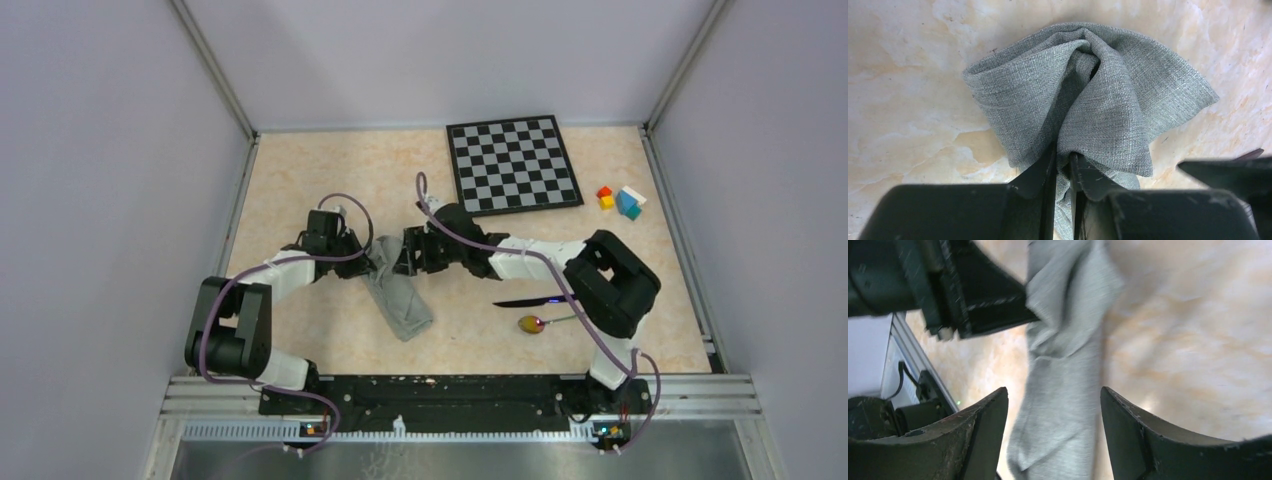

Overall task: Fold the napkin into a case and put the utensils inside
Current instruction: Pick up the top corner of the smaller rectangle folded napkin from the center of the board.

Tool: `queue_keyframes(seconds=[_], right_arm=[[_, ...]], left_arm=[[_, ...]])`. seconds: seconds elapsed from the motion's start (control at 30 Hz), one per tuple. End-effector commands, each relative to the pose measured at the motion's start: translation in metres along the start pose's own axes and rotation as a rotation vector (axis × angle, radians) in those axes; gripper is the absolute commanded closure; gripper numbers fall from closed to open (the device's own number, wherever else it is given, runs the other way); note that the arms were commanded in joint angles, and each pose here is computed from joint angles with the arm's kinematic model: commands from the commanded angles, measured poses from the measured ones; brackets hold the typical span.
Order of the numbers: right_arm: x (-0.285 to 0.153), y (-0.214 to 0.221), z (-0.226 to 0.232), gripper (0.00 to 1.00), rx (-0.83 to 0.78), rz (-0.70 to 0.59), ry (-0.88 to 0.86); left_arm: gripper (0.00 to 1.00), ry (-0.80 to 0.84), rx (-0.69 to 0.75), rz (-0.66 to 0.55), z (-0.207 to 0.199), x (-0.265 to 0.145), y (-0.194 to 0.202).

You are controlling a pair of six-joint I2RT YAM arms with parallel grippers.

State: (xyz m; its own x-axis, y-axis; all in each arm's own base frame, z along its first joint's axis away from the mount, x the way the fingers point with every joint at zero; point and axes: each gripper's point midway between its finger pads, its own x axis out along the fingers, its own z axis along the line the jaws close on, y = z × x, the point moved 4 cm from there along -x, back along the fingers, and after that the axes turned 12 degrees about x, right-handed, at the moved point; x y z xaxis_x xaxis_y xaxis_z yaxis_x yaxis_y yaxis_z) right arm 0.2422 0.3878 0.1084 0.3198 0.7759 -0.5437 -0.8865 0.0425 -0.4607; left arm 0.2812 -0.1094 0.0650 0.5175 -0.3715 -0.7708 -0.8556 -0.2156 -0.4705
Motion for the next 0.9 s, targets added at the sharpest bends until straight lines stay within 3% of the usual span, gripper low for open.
queue_keyframes(seconds=[0.0, 0.1, 0.27, 0.4, 0.57, 0.73, 0.87], right_arm=[[-0.006, -0.035, -0.019, 0.33, 0.022, -0.044, -0.048], [0.007, -0.048, -0.025, 0.35, -0.030, -0.052, -0.062], [0.032, -0.058, -0.028, 0.54, -0.057, -0.021, -0.140], [0.043, -0.063, -0.023, 0.57, -0.059, -0.016, -0.182], [0.046, -0.062, -0.009, 0.75, -0.073, -0.007, -0.226], [0.046, -0.056, 0.003, 0.99, -0.086, 0.010, -0.249], [0.049, -0.050, 0.011, 1.00, -0.088, 0.034, -0.278]], left_arm=[[0.81, 0.017, 0.014, -0.032, -0.002, -0.004, -0.004], [0.82, 0.025, 0.016, -0.033, -0.004, -0.005, -0.005], [0.83, 0.032, 0.017, -0.038, -0.006, -0.006, -0.006], [0.83, 0.059, 0.016, -0.044, -0.010, -0.010, -0.007], [0.79, 0.119, 0.024, -0.072, -0.021, -0.018, -0.012], [0.76, 0.160, 0.013, -0.093, -0.028, -0.026, -0.016], [0.74, 0.159, 0.010, -0.110, -0.029, -0.030, -0.019]])
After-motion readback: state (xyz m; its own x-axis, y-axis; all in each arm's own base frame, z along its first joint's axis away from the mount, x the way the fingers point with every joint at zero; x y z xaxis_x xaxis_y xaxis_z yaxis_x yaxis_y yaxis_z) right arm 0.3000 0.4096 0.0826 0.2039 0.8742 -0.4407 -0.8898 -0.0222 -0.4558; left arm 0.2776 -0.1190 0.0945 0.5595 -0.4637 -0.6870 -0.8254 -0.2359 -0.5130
